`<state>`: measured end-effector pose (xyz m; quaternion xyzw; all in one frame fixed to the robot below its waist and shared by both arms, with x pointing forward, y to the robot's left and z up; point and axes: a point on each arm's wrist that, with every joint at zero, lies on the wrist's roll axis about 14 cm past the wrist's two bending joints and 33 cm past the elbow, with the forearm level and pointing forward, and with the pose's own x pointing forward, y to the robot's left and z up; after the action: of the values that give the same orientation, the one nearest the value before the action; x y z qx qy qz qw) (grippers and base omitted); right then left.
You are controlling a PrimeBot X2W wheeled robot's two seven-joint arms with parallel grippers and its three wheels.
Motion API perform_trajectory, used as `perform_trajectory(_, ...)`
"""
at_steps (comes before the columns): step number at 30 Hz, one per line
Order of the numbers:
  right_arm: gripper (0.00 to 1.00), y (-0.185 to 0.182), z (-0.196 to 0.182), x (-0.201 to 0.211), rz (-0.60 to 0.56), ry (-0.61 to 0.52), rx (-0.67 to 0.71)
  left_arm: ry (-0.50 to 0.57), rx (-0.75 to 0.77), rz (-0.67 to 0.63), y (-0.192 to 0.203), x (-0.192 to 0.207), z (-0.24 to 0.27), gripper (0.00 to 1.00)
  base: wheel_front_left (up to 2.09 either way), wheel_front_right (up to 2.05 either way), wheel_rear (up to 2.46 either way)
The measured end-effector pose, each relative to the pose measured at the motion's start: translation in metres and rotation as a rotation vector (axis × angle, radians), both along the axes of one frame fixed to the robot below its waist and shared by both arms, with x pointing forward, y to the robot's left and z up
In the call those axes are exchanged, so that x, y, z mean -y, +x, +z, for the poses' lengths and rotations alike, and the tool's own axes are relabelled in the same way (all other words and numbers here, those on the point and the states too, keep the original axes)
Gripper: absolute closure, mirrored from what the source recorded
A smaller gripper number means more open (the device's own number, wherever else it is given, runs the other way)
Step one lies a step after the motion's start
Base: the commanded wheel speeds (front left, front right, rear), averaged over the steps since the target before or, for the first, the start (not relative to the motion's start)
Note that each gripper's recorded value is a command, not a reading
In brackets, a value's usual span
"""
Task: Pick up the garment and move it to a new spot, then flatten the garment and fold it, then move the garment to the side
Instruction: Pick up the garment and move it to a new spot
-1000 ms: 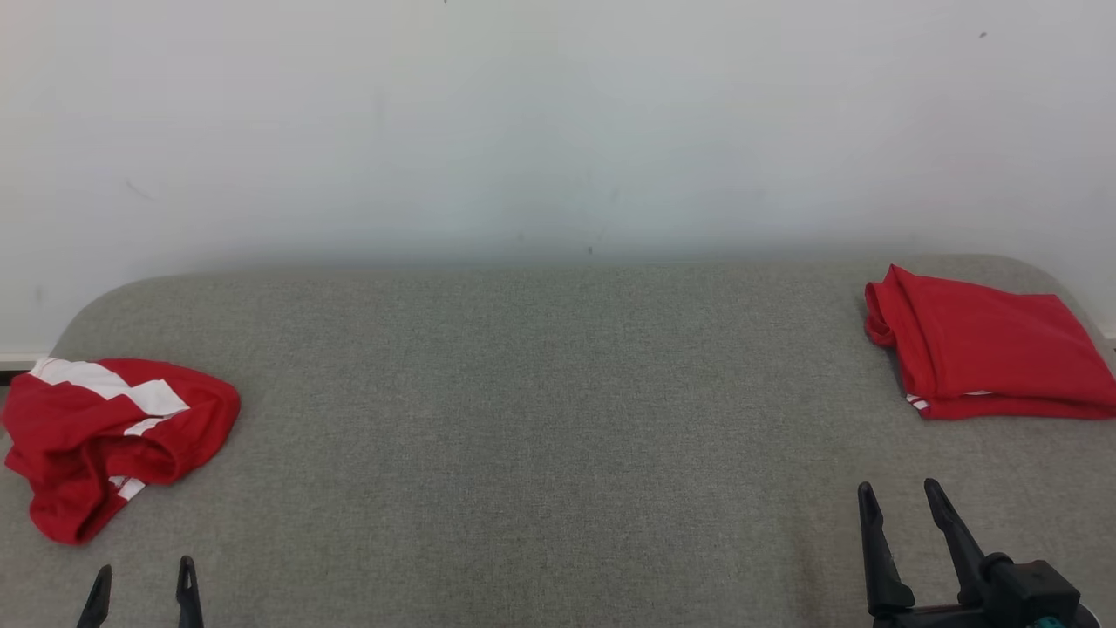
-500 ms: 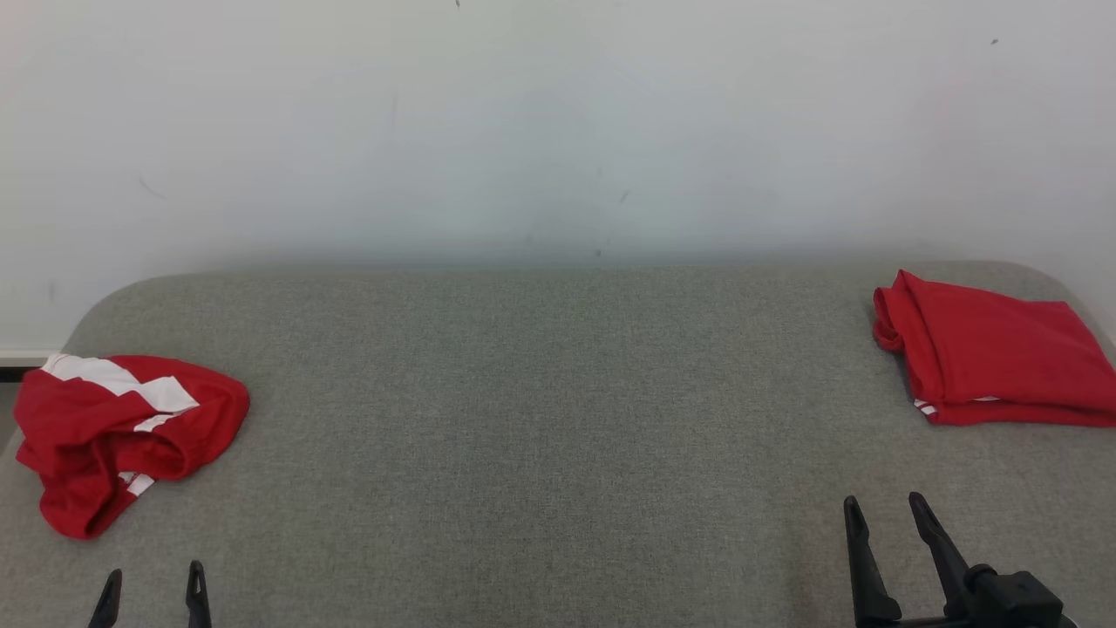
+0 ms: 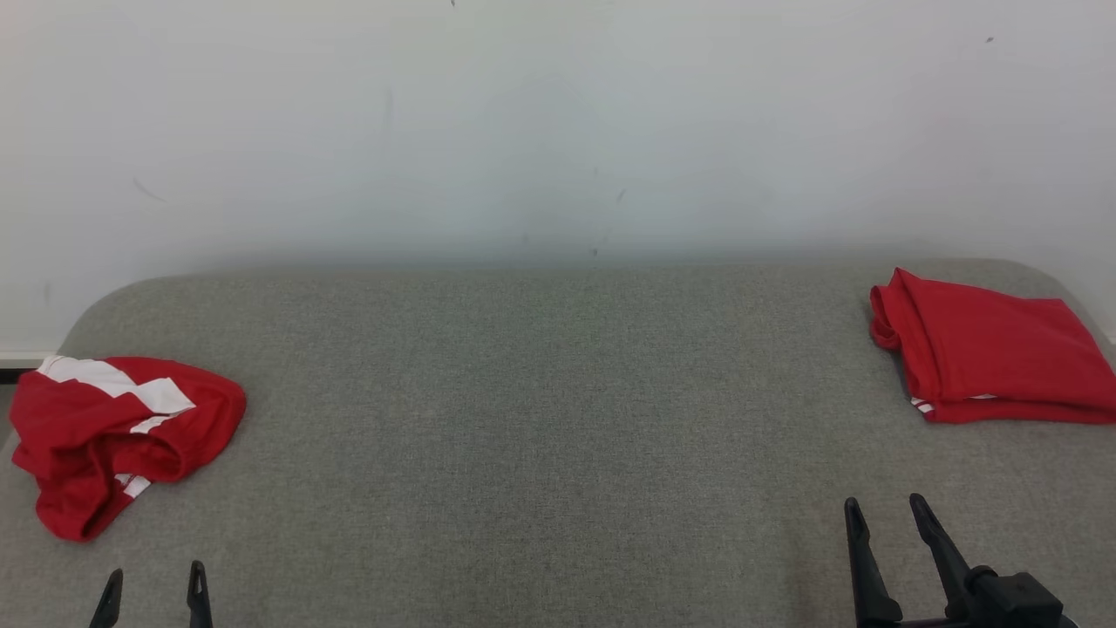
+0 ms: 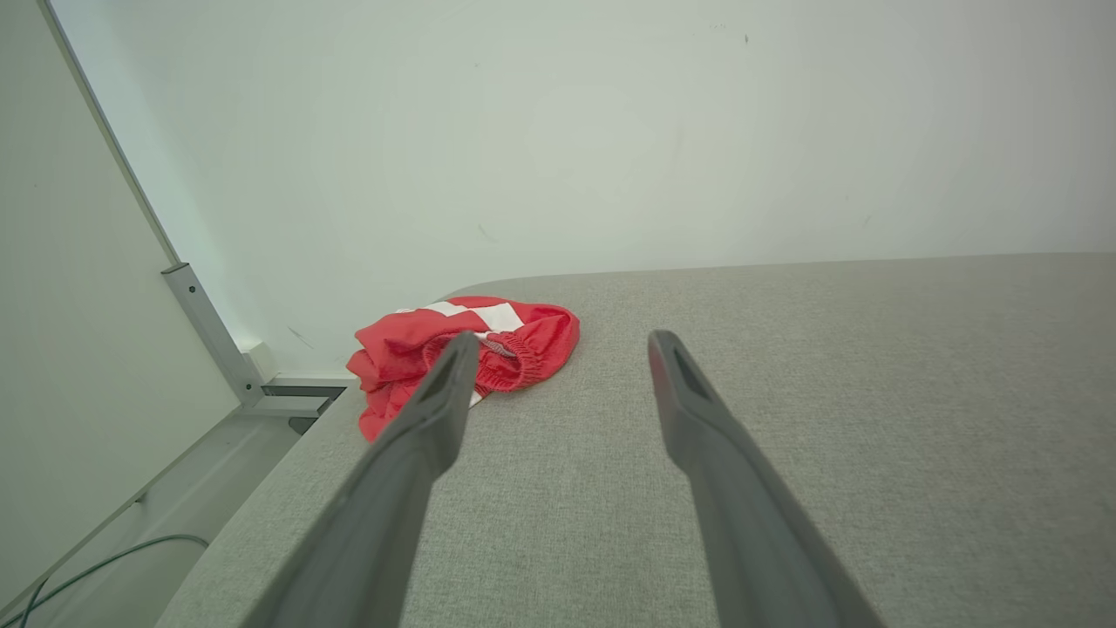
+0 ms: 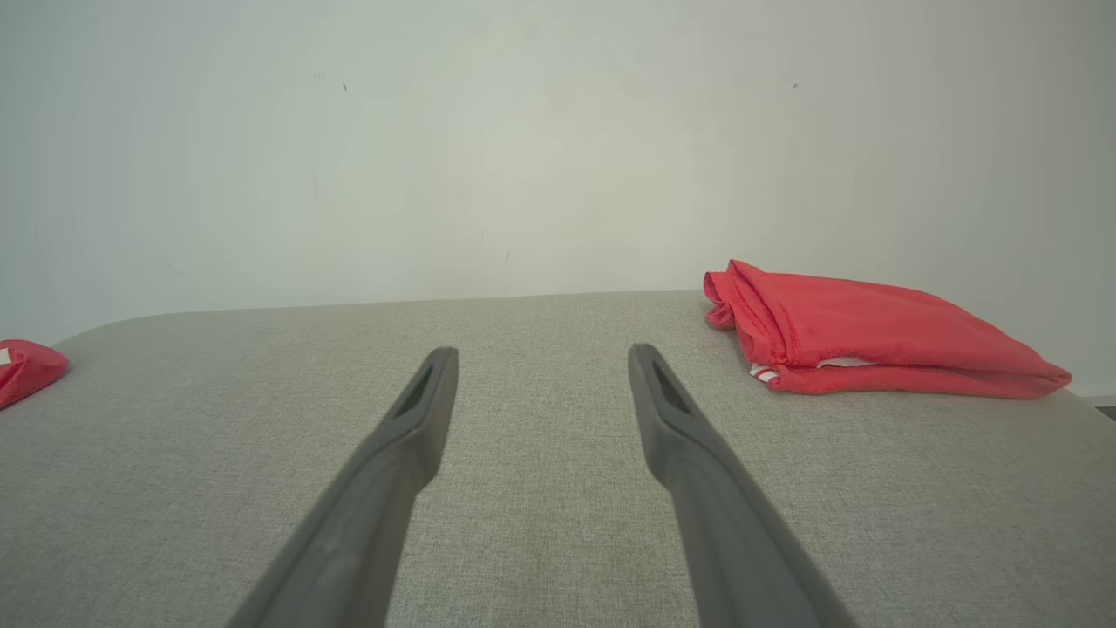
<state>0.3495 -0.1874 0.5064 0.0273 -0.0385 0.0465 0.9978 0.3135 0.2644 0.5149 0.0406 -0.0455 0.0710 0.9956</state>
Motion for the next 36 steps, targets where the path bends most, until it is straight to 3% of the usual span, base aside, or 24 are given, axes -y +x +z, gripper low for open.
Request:
perform_trajectory(17,0.00,0.009,-0.005,-0.018,0.049,-0.003,-0.015,-0.004,0.005,0.062,-0.014,-0.016,0.000,0.00,0.00,0.00,0.00)
perform_trajectory(36,0.00,0.036,-0.014,-0.108,0.297,-0.009,-0.052,-0.021,-0.013,0.338,-0.100,-0.085,-0.003,0.00,0.00,0.00,0.00)
